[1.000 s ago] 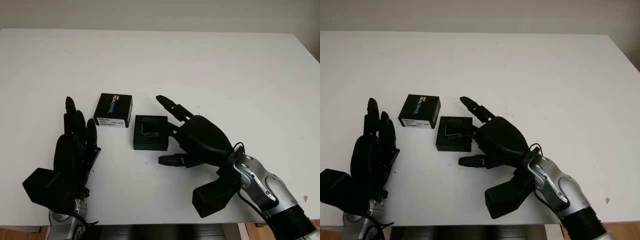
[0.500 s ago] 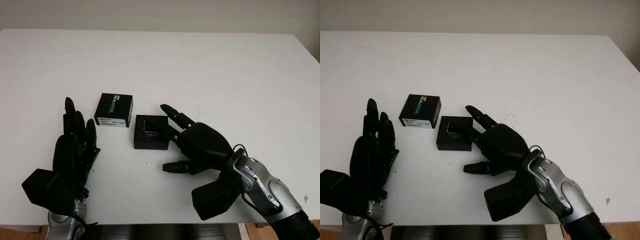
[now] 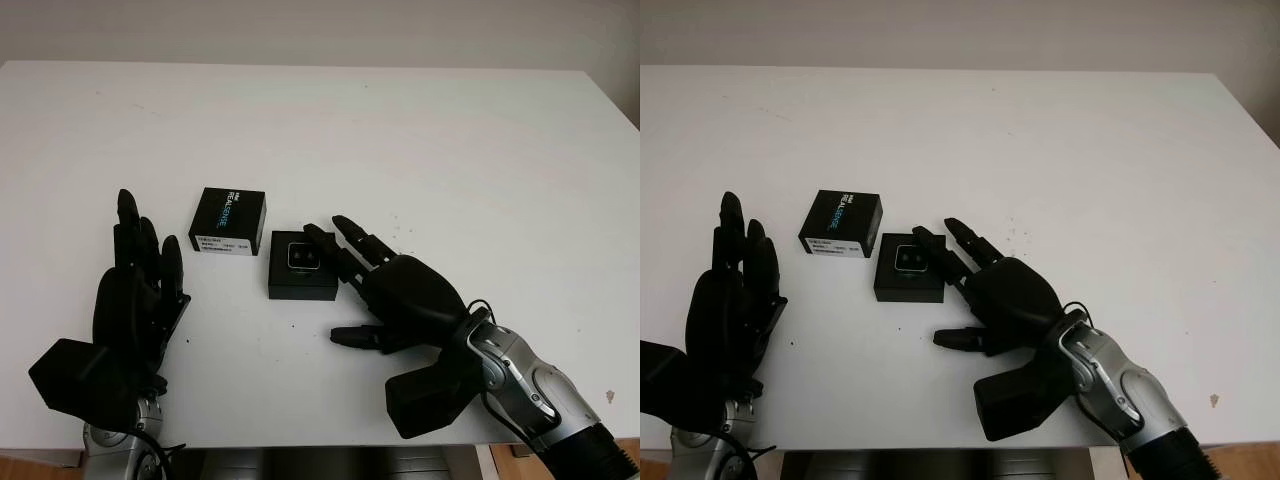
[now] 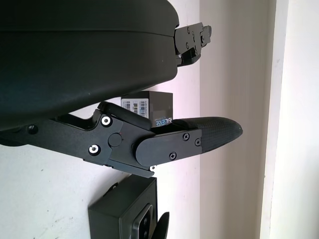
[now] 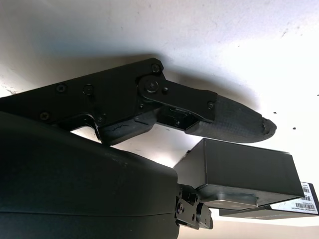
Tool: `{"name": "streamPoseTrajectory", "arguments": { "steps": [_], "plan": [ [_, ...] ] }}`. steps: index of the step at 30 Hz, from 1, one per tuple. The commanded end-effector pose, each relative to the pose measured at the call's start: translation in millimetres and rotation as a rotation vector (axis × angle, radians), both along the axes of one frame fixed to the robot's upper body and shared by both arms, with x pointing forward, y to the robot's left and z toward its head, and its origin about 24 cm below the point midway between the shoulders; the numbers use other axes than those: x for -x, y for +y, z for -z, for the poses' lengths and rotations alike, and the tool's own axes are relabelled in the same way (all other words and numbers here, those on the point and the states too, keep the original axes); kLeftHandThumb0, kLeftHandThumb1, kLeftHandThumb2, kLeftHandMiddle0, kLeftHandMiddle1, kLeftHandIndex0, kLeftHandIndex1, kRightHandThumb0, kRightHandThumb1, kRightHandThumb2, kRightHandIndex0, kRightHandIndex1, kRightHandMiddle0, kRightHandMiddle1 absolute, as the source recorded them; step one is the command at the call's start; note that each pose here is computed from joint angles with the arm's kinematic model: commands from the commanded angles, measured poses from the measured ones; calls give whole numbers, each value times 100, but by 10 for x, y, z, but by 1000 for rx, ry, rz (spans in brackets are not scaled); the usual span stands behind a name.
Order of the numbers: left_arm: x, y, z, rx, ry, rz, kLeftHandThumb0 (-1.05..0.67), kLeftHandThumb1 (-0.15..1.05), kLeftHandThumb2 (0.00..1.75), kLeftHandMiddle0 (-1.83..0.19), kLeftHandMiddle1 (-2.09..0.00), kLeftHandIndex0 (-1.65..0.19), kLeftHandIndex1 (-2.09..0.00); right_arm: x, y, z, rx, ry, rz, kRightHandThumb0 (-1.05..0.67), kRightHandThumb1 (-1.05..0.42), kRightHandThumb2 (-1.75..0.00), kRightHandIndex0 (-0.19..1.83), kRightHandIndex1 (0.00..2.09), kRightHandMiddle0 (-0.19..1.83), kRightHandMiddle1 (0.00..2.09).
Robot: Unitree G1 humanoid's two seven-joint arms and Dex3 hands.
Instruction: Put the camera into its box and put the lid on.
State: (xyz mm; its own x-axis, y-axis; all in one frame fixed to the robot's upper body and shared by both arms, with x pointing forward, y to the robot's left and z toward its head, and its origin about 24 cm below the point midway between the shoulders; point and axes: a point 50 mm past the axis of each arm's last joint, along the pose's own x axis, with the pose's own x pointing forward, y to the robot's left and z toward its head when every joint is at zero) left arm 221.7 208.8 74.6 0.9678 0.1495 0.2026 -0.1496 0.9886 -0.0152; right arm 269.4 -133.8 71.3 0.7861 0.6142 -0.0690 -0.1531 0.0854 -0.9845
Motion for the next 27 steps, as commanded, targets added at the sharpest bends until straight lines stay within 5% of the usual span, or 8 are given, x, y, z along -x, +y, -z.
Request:
{"name": "streamPoseTrajectory", "arguments": {
  "steps": [1,13,19,24,27],
  "plan": [
    [9,4,-46,-9,-18,5,-66,105,56,18,-5,17,-5,11,-78,88,-8,29,21,-91,-105,-72,-19,0,-18,2],
    [-149,237,-443,-161,-121,-58,-62,105,46,11,-8,12,-8,-110,-66,-322,-928,41,55,-77,-105,-63,-13,5,-14,4],
    [-341,508,-824,-323,-205,-131,-55,105,17,-38,-14,-18,-19,-295,-168,-575,-1290,93,87,-71,-105,-59,-1,10,0,10],
    [-513,694,-1051,-559,-174,-62,-59,99,5,-49,-8,-32,-21,-453,-258,-641,-1451,204,88,-71,-105,-58,-3,8,-2,9],
    [-598,758,-1194,-814,-63,23,-72,95,4,-47,-6,-28,-17,-494,-330,-641,-1500,238,110,-71,-105,-59,-2,8,-2,9]
  ]
}}
